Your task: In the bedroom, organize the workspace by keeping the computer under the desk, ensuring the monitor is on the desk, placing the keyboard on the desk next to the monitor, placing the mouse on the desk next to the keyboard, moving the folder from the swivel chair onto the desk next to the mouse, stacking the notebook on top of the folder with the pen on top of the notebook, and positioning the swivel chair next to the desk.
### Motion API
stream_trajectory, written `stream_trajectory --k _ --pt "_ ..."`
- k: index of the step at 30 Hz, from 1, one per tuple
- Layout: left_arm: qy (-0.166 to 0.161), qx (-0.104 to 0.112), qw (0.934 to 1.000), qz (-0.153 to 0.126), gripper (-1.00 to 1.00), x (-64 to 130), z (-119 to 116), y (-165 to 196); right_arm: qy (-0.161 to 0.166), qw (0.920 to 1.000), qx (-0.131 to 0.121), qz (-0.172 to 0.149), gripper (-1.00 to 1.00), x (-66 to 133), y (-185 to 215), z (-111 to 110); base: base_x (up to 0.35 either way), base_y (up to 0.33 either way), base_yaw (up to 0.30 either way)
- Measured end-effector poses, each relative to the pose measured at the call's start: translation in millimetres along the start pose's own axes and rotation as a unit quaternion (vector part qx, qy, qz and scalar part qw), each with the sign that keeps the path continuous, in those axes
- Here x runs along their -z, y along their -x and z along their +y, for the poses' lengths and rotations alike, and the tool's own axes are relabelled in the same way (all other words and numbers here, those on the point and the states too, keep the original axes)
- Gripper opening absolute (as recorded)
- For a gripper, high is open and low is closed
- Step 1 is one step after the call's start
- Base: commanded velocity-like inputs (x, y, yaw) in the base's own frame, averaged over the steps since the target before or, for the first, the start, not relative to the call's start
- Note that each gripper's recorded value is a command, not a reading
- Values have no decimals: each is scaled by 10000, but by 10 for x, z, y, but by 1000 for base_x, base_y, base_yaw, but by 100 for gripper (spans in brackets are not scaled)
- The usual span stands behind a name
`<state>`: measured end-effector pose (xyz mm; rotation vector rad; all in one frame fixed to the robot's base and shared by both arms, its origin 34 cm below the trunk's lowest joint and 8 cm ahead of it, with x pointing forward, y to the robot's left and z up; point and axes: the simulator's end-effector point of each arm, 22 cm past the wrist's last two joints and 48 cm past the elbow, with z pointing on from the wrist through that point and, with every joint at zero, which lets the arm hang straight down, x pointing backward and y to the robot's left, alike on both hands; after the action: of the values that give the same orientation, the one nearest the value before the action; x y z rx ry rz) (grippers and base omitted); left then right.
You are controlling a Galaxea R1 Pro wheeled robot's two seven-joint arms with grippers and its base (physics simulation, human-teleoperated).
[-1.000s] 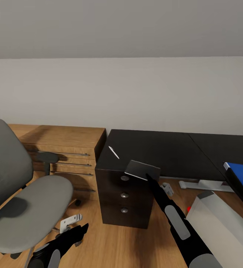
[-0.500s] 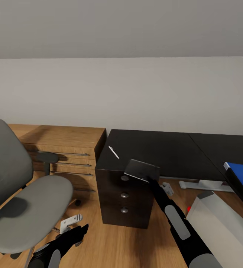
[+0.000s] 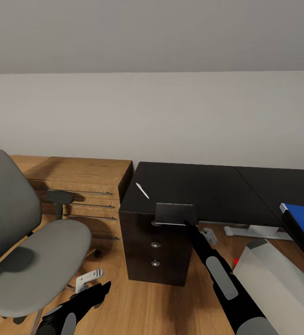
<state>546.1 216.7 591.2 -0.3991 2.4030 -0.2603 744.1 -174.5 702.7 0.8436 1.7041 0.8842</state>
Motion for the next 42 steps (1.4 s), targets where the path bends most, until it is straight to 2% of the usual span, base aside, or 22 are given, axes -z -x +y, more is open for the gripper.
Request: stream_trajectory --k 4,8,16,19,32,39,42 --pt "2 -2 10000 3 100 52 -26 53 30 10000 9 -31 -100 7 59 97 0 0 0" --pt "3 -1 10000 5 100 104 -53 106 279 9994 32 -179 -100 25 238 409 0 0 0" --pt "2 0 10000 6 100 206 -105 213 431 9987 48 -264 -100 59 398 690 0 0 0" --pt "3 -1 10000 6 100 245 -123 253 599 9975 92 -356 -100 98 545 884 0 0 0" --pt "11 -10 10000 61 100 392 -196 369 628 9972 107 -396 -100 139 702 1128 0 0 -10" --pt "-1 -20 10000 74 100 476 -254 440 632 9971 121 -409 -100 162 782 1237 0 0 -207" --pt "-8 -25 10000 72 100 513 -278 475 581 9970 149 -497 -100 182 934 1217 0 0 -263"
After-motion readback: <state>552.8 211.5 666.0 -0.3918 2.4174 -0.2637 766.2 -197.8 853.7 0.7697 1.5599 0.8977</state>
